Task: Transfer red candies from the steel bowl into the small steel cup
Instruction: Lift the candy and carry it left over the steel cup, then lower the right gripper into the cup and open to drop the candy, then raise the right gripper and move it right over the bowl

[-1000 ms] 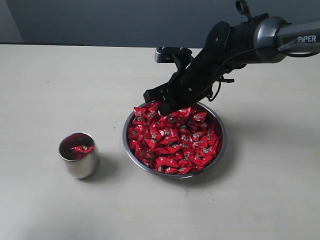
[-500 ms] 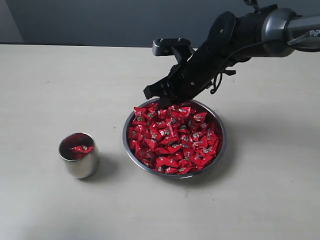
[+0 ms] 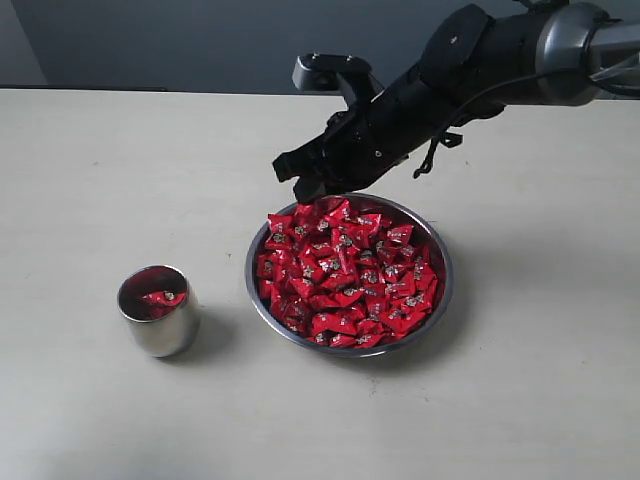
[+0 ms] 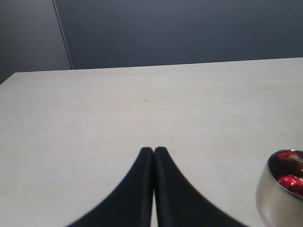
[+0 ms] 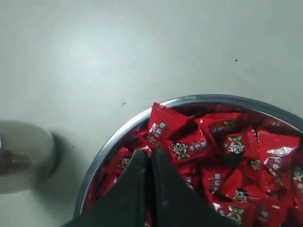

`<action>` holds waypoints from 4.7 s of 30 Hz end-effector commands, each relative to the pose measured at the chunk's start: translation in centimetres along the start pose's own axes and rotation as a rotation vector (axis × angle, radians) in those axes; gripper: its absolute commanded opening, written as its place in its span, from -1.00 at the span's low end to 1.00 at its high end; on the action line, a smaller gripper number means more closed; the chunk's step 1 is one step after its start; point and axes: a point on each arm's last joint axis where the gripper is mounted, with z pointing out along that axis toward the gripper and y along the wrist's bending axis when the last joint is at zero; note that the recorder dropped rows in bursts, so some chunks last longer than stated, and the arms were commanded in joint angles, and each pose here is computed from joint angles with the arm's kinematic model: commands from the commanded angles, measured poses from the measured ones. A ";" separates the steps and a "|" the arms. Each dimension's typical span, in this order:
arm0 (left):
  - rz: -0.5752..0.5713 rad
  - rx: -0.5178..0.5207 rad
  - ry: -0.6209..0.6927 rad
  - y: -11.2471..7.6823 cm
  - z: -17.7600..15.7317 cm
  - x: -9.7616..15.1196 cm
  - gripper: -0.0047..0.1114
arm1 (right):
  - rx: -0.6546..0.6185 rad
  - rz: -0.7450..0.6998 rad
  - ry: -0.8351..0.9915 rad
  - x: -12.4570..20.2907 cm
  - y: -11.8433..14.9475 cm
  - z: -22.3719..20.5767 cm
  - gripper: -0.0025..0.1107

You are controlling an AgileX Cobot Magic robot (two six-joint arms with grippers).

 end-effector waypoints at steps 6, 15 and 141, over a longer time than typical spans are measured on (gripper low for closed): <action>-0.003 0.000 -0.002 0.0 0.0 0.1 -0.91 | -0.047 -0.131 0.006 0.1 3.1 0.7 -0.97; -0.003 0.000 -0.002 0.0 0.0 0.1 -0.91 | -0.147 -0.271 -0.027 0.0 6.2 0.5 -0.97; -0.003 0.000 -0.002 0.0 0.0 0.1 -0.91 | -0.107 -0.559 0.019 -1.9 13.3 2.2 -0.35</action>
